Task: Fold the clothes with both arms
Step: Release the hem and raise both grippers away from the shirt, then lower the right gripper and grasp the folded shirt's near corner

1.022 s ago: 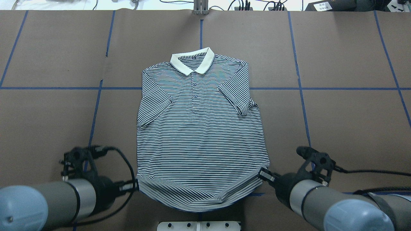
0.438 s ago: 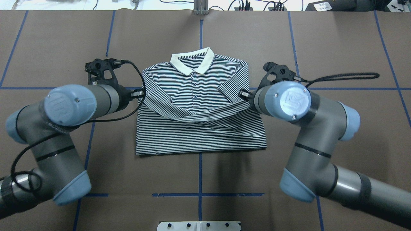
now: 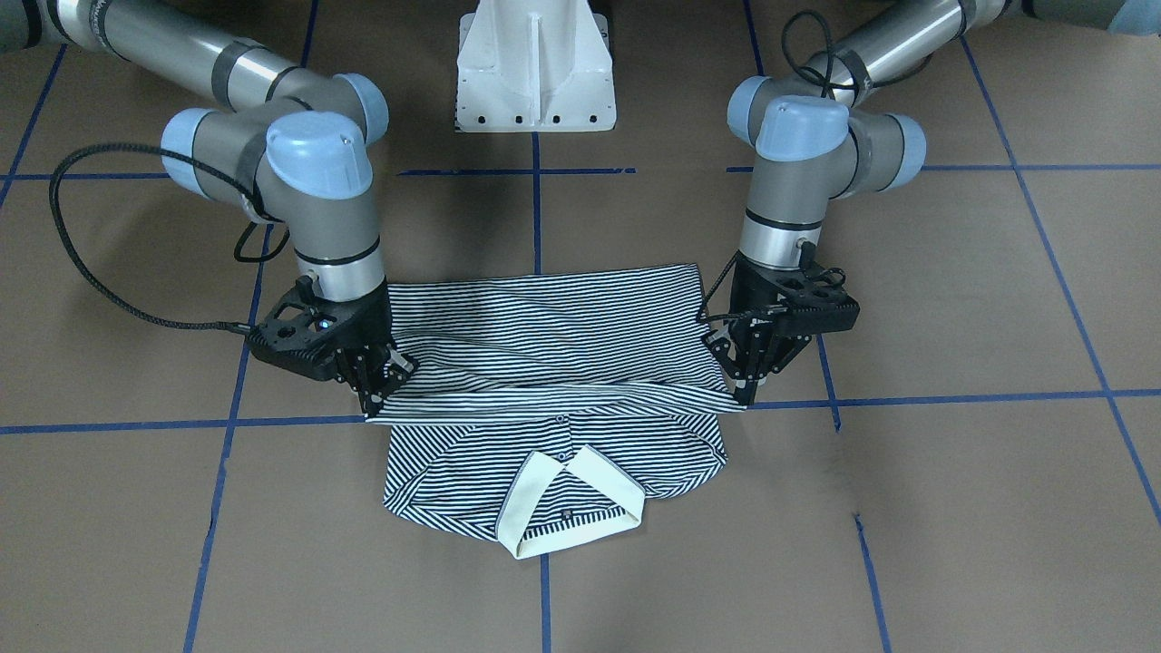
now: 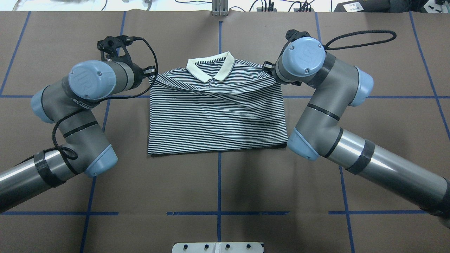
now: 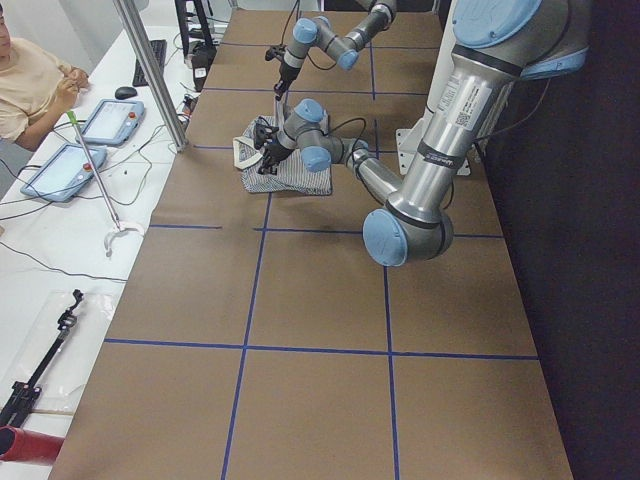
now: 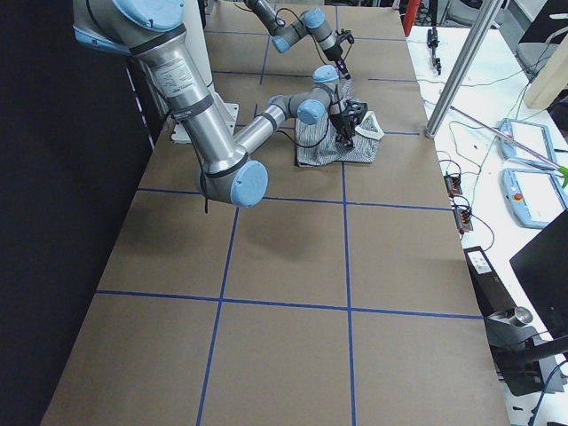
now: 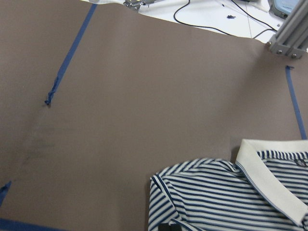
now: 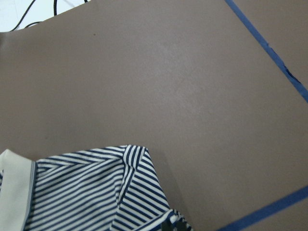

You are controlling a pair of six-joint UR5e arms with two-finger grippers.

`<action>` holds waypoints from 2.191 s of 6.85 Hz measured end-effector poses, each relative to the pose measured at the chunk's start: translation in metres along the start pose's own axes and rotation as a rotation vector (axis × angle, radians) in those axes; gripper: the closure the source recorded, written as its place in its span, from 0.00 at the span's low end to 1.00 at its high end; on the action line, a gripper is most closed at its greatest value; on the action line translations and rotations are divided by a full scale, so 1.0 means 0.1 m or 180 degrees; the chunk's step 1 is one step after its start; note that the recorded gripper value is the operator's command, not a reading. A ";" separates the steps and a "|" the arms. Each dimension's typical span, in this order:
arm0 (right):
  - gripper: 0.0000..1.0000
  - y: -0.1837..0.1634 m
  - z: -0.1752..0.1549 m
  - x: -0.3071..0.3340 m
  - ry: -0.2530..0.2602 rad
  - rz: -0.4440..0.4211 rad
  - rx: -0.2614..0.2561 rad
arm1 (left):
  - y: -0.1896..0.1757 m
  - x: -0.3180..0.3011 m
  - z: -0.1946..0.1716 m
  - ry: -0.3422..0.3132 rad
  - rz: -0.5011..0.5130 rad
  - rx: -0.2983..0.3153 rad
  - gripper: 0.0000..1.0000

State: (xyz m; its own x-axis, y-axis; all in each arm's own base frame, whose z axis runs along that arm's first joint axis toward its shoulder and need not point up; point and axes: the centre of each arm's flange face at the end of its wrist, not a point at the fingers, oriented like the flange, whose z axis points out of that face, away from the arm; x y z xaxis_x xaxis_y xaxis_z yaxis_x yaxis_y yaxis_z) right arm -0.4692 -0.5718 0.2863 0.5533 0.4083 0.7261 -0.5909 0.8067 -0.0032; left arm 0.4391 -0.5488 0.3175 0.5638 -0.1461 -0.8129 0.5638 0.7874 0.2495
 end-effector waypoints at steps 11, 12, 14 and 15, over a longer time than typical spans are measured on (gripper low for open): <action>0.27 -0.36 0.70 -0.10 -0.0139 0.0070 0.0014 | 0.03 -0.20 0.60 0.0144 -0.0005 0.0089 0.68; 0.29 -0.35 0.60 0.01 -0.0334 0.0120 -0.0017 | 0.02 -0.19 0.53 0.0260 -0.0013 0.0120 0.68; 0.27 -0.13 0.33 0.13 -0.0578 0.0337 -0.0135 | 0.01 -0.18 0.43 0.0427 -0.0042 0.0156 0.67; 0.27 0.11 0.14 0.42 -0.0655 0.0357 -0.0217 | 0.03 -0.19 0.41 0.0449 -0.0055 0.0155 0.65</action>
State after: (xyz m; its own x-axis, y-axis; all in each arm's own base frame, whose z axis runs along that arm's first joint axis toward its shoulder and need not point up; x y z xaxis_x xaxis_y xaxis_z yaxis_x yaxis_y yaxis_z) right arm -0.4611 -0.5522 0.3263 0.3511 0.4068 0.8434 -0.5970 0.7911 -0.1331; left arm 0.4549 -0.5686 0.3552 0.4654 -0.0711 -0.8822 0.6032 0.7549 0.2574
